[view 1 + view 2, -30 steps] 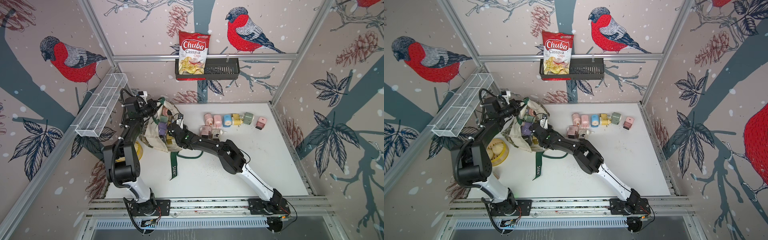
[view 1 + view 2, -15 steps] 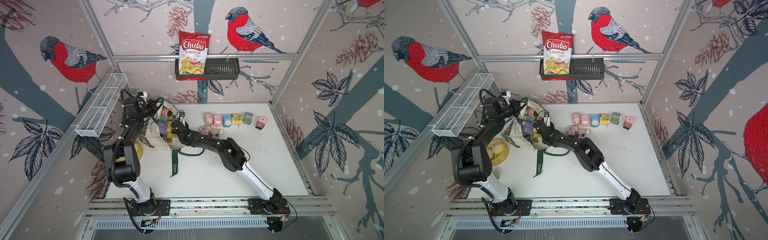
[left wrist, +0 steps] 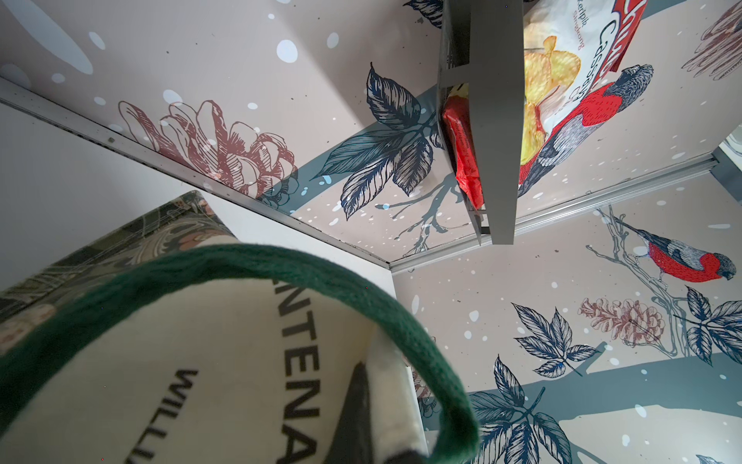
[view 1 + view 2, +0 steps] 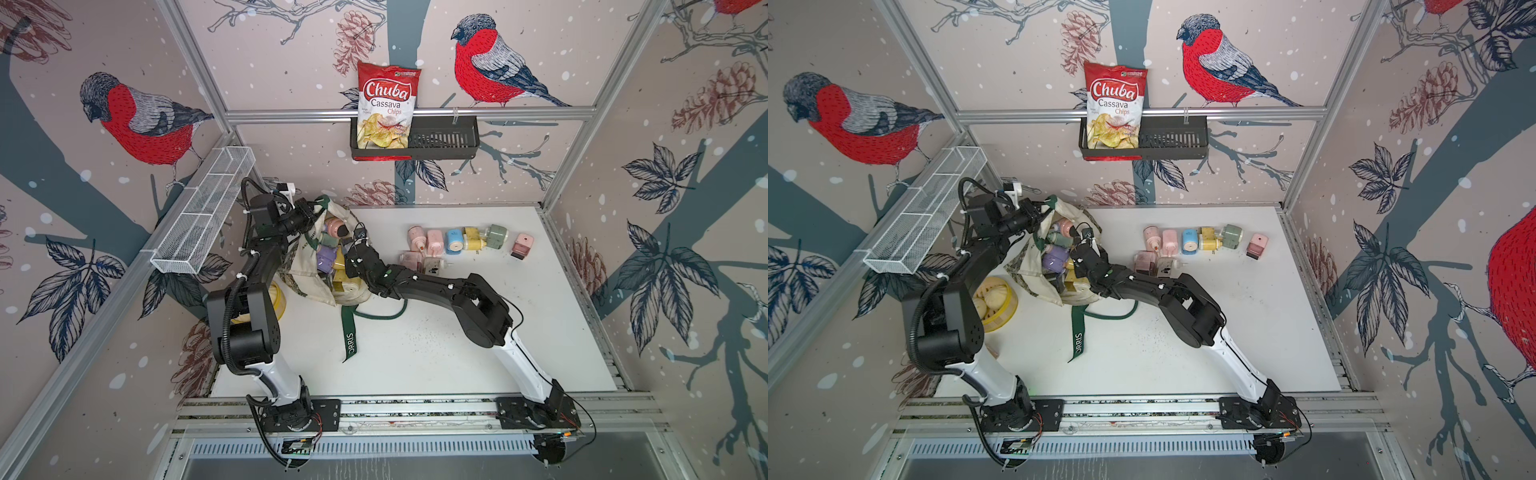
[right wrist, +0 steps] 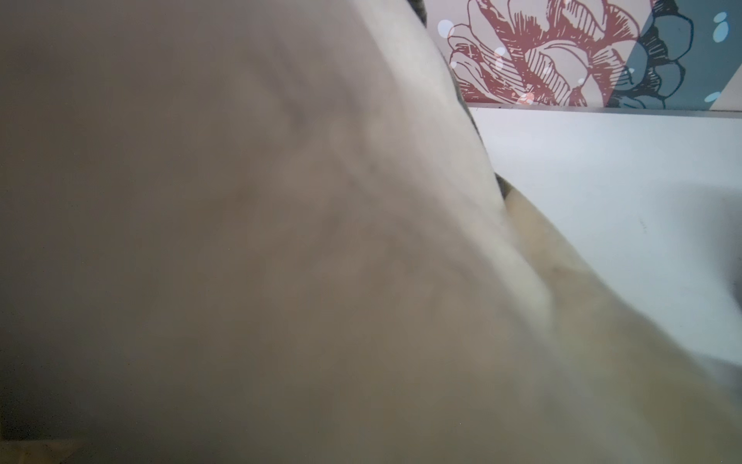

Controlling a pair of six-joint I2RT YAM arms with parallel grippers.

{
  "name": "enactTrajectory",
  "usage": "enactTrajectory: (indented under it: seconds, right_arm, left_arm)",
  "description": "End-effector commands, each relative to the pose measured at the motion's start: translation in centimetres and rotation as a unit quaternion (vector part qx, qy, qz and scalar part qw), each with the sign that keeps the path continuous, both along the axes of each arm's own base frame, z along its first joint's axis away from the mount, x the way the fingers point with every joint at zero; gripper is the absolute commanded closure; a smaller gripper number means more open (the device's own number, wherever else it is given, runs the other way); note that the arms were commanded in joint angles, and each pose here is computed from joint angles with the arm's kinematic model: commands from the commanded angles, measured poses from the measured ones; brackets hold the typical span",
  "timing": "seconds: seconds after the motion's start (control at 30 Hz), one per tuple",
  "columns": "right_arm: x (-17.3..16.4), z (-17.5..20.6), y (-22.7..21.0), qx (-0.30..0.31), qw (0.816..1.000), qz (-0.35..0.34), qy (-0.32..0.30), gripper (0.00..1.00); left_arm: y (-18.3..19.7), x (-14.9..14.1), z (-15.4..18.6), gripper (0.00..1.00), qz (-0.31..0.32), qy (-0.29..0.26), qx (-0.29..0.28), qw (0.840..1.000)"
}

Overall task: Take out the pencil sharpeners from the tote bags
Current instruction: Pick up the pencil sharpener from the canvas bag.

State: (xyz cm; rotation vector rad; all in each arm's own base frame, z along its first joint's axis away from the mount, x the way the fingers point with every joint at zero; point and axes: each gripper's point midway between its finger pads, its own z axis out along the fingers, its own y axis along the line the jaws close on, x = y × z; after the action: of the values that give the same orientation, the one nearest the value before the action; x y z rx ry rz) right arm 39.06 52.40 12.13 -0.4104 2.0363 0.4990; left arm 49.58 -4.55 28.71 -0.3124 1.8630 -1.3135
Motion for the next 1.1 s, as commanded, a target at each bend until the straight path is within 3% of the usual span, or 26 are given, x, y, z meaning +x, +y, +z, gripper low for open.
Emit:
enactTrajectory:
  seconds: [0.0,0.7,0.9,1.07]
  right_arm:
    - [-0.8,2.1,0.3,0.02,0.999,0.031,-0.016,0.7]
    - [-8.7,7.8,-2.3,0.021,0.986,0.166,0.002,0.7]
    - [-9.7,10.1,-6.4,0.002,0.988,0.152,0.023,0.7]
    - [-8.3,10.6,-13.3,-0.052,0.993,0.092,0.053,0.7]
  left_arm:
    - [-0.5,-0.4,3.4,1.0,-0.023,-0.077,0.009,0.997]
    - [-0.5,-0.4,3.5,1.0,-0.021,-0.078,0.011,0.997]
    - [-0.5,-0.4,3.5,1.0,-0.021,-0.078,0.011,0.997]
    - [-0.5,-0.4,3.5,1.0,-0.022,-0.078,0.01,0.997]
